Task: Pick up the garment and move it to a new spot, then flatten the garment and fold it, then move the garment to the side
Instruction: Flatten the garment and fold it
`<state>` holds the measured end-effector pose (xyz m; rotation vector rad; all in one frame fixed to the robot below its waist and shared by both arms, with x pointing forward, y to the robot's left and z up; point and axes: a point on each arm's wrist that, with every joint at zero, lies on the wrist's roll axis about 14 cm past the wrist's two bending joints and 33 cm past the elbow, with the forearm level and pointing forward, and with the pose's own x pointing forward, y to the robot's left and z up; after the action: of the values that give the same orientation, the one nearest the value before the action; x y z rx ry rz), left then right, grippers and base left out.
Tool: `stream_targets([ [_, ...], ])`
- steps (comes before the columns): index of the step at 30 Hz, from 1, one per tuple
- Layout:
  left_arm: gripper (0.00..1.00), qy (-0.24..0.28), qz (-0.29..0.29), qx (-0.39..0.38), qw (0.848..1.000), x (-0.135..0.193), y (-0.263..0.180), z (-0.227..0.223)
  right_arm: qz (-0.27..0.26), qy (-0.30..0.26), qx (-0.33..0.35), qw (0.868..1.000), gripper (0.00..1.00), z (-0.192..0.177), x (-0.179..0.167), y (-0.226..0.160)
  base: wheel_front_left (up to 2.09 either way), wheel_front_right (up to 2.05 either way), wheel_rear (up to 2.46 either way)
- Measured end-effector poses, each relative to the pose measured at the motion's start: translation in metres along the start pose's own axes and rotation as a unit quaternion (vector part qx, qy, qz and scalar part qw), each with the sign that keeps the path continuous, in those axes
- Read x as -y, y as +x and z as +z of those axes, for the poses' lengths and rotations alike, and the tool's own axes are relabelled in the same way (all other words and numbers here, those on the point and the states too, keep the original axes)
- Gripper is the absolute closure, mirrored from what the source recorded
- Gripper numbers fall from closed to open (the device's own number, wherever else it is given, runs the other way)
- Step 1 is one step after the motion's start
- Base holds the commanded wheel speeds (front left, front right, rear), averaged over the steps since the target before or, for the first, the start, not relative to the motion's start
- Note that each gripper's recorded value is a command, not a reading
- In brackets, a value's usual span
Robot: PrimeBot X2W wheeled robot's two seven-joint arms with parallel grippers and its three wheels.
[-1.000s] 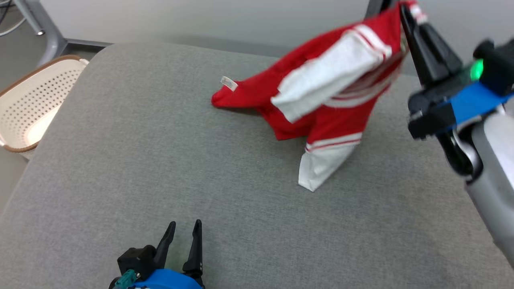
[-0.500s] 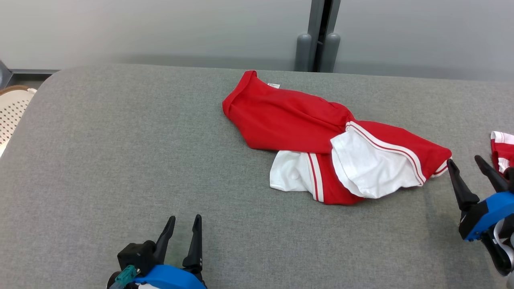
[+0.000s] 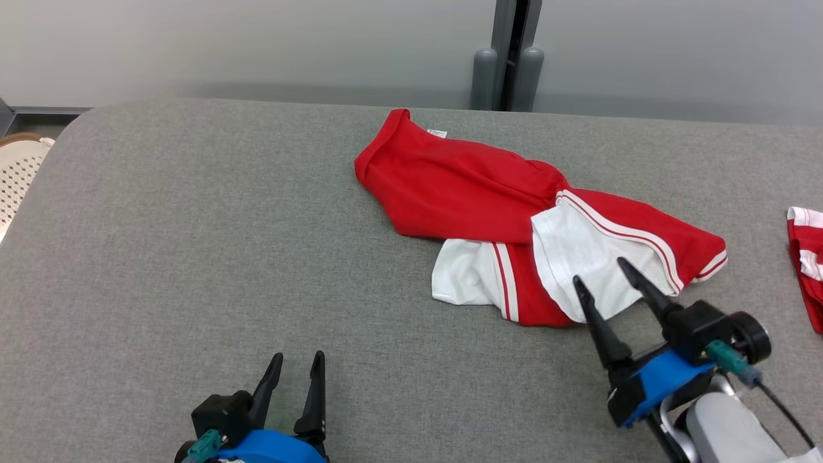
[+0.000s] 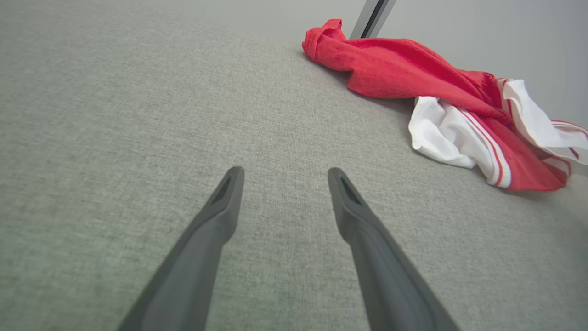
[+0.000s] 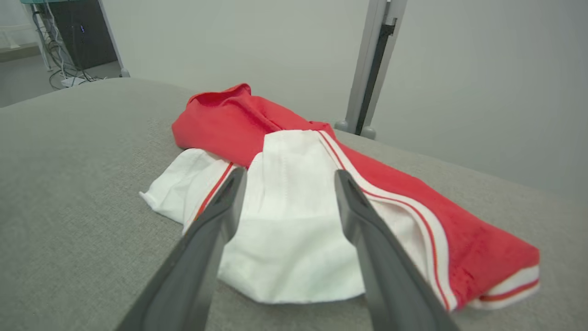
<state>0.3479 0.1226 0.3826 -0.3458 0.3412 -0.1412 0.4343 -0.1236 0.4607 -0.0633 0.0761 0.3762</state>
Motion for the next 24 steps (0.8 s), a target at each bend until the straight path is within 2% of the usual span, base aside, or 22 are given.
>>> stream_targets([
  [6, 0.0, -0.003, 0.003, -0.001, 1.0, -0.002, -0.001, -0.001, 0.043, -0.038, -0.031, 0.998, 0.0, -0.021, -0.027, -0.011, 0.0, 0.0, 0.0],
  [15, 0.0, -0.008, 0.009, -0.006, 1.0, -0.005, -0.001, -0.004, 0.042, -0.08, -0.068, 0.994, 0.0, -0.045, -0.027, -0.012, 0.0, 0.0, 0.0],
  [16, 0.0, -0.008, 0.009, -0.007, 1.0, -0.005, -0.001, -0.005, 0.041, -0.08, -0.07, 0.994, 0.04, -0.046, -0.028, -0.011, 0.0, 0.0, 0.0],
  [17, 0.0, -0.008, 0.01, -0.007, 1.0, -0.006, -0.001, -0.005, 0.041, -0.08, -0.071, 0.993, 0.59, -0.046, -0.029, -0.01, 0.0, 0.0, 0.0],
  [18, 0.0, -0.008, 0.01, -0.007, 1.0, -0.006, -0.001, -0.004, 0.041, -0.081, -0.071, 0.993, 1.0, -0.047, -0.029, -0.009, 0.0, 0.0, 0.0],
  [24, 0.0, -0.008, 0.012, -0.004, 1.0, -0.007, 0.001, -0.002, 0.015, -0.084, -0.017, 0.996, 1.0, -0.012, -0.015, -0.002, 0.0, 0.0, 0.0],
])
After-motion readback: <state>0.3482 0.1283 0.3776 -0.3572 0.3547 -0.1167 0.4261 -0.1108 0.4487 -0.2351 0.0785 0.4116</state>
